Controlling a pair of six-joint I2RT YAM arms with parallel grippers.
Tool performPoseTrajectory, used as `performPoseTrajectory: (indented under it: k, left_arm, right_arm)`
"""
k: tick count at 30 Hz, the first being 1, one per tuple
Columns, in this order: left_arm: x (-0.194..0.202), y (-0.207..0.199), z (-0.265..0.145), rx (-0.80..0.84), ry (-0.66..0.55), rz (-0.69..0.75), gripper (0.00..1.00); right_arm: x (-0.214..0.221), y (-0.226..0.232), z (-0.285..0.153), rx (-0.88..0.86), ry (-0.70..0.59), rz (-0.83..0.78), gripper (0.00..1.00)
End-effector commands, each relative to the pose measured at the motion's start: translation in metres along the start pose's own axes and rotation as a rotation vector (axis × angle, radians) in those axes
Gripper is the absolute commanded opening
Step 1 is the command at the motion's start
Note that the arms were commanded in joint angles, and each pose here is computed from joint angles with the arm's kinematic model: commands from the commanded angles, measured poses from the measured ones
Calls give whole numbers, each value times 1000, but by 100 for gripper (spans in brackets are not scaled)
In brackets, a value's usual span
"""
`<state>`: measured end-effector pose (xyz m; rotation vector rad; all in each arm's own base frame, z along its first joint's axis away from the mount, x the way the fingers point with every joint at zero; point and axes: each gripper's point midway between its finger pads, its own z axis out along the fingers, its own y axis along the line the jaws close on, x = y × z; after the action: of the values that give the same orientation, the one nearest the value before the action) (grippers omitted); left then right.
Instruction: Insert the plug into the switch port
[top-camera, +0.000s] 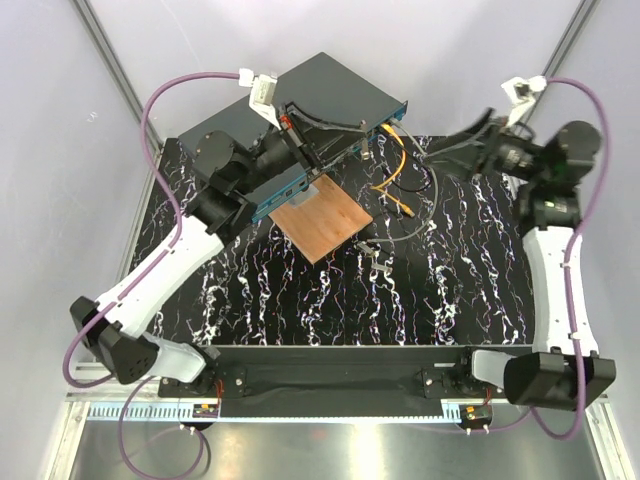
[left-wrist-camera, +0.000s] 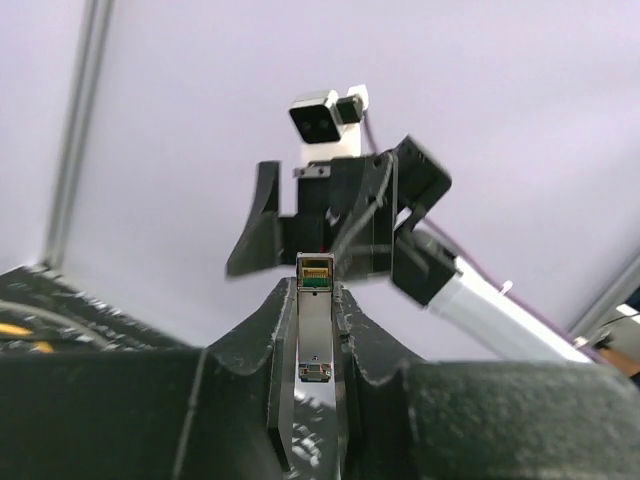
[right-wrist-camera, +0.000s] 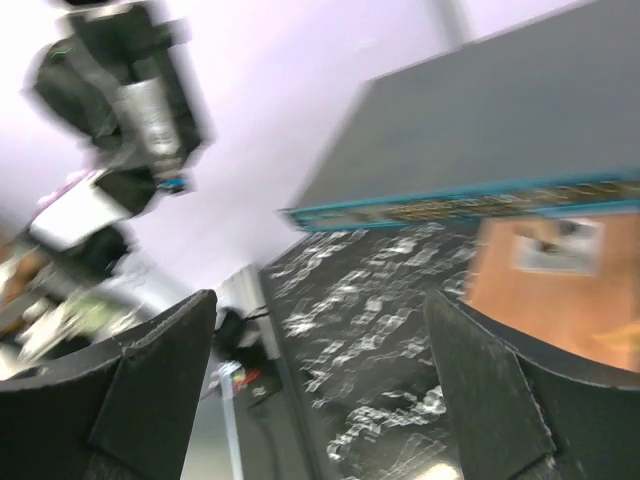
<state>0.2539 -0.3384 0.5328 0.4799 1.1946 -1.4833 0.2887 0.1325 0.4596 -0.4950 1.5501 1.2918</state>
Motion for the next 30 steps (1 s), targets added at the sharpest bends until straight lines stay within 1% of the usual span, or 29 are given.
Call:
performPoseTrajectory:
  k: [1,2,3,4,5,6,7,16,21,23,25,30]
  left_arm:
    - [-42,-34,2,135,-161,-13,0]
    - [-47,-39,2,147,-178,-22,0]
    - [-51,-41,3,153,-185,-24,0]
    - [-53,-42,3,156,-188,-31,0]
    - [-54,-43,4,157,-189,-34,0]
    - [-56,-43,4,158,-193,-35,0]
    - [-57,-44,5,161,-195,-40,0]
    - [-49,-27,9,114,-195,-95,0]
    - [-45,-22,9,104,-191,-97,0]
    - [-44,-21,9,102,-191,-101,0]
    - [-41,-19,9,98,-184,-113,0]
    - [-38,-11,11,72,-186,-142,0]
  right_arm:
    - [-10,41,29,-125,-47,-57,90]
    - [-13,41,33,-124,-73,-54,89]
    - [-12,52,44,-185,-74,-43,89]
    - [-16,54,48,-198,-101,-31,86]
    - [-19,57,49,-219,-114,13,86]
    - [-22,60,54,-252,-129,-13,83]
    - [-24,62,56,-260,-135,-11,83]
    - [-24,82,78,-356,-117,-13,81]
    - [-21,98,78,-419,-119,-34,76]
    - [-20,102,79,-430,-114,-19,76]
    - [-21,104,80,-439,-119,-17,73]
    - [-23,105,83,-445,-130,16,74]
